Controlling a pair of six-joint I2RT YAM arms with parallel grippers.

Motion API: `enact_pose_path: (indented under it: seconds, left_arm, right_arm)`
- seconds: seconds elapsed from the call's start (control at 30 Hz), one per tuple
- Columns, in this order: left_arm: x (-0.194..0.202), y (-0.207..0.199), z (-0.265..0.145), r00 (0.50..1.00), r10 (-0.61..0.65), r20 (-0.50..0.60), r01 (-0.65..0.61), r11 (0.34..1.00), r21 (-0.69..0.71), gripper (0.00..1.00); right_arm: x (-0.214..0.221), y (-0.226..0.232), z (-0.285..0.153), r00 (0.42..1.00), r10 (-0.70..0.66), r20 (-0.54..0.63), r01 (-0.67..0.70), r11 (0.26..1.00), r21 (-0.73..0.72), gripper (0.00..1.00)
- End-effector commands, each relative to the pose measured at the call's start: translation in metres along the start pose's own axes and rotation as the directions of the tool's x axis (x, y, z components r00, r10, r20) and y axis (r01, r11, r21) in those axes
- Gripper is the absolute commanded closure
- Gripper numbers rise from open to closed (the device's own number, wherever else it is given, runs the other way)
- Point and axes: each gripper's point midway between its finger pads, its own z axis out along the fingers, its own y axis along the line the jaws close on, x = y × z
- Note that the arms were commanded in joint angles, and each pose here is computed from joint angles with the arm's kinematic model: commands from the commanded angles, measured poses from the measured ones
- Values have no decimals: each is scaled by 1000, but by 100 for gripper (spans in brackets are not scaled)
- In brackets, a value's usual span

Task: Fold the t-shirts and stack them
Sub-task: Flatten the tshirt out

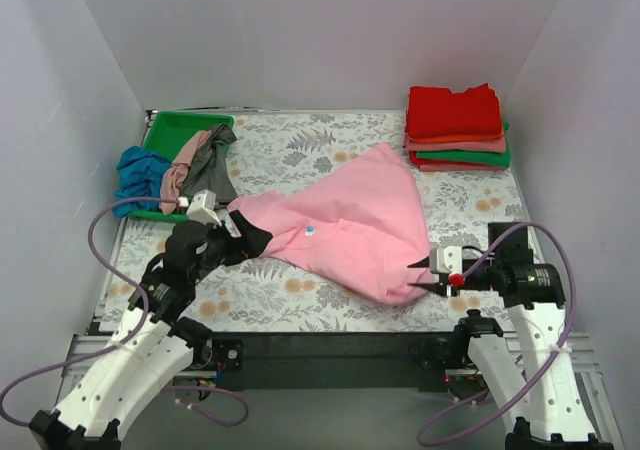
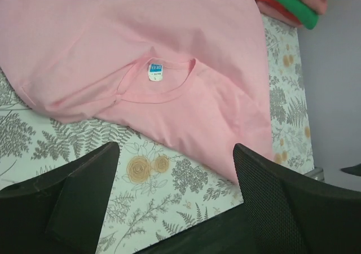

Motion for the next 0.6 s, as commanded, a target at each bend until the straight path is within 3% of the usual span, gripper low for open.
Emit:
enact_pose_path:
  seconds: [0.0, 0.07, 0.1, 0.2, 0.37, 0.47, 0.57]
  left_arm:
    - [-2, 7, -42, 990, -134, 35, 137, 988, -70, 18]
    - [-8, 4, -51, 987, -148, 59, 152, 986, -65, 18]
    - [-12, 0, -54, 987, -148, 63, 151, 987, -53, 18]
    - [-4, -12, -46, 992, -122, 1, 122, 992, 6, 18]
    - [31, -37, -6, 972, -19, -234, 60, 984, 167, 25]
    - [46, -35, 24, 939, -6, -344, 63, 986, 156, 31]
    - [48, -33, 46, 923, 24, -384, 32, 990, 139, 34]
  right_arm:
    - [31, 36, 1, 992, -106, -65, 101, 992, -77, 47]
    - [41, 31, -1, 988, -88, -125, 80, 995, -65, 20]
    - [41, 26, -2, 989, -71, -132, 65, 997, -53, 2]
    - [39, 4, -2, 988, 36, -151, -32, 999, 25, 2]
    - [65, -43, 0, 951, 240, -196, -202, 960, 194, 2]
    - [77, -54, 5, 912, 355, -204, -315, 927, 204, 3]
    - [77, -58, 15, 880, 441, -179, -417, 895, 158, 8]
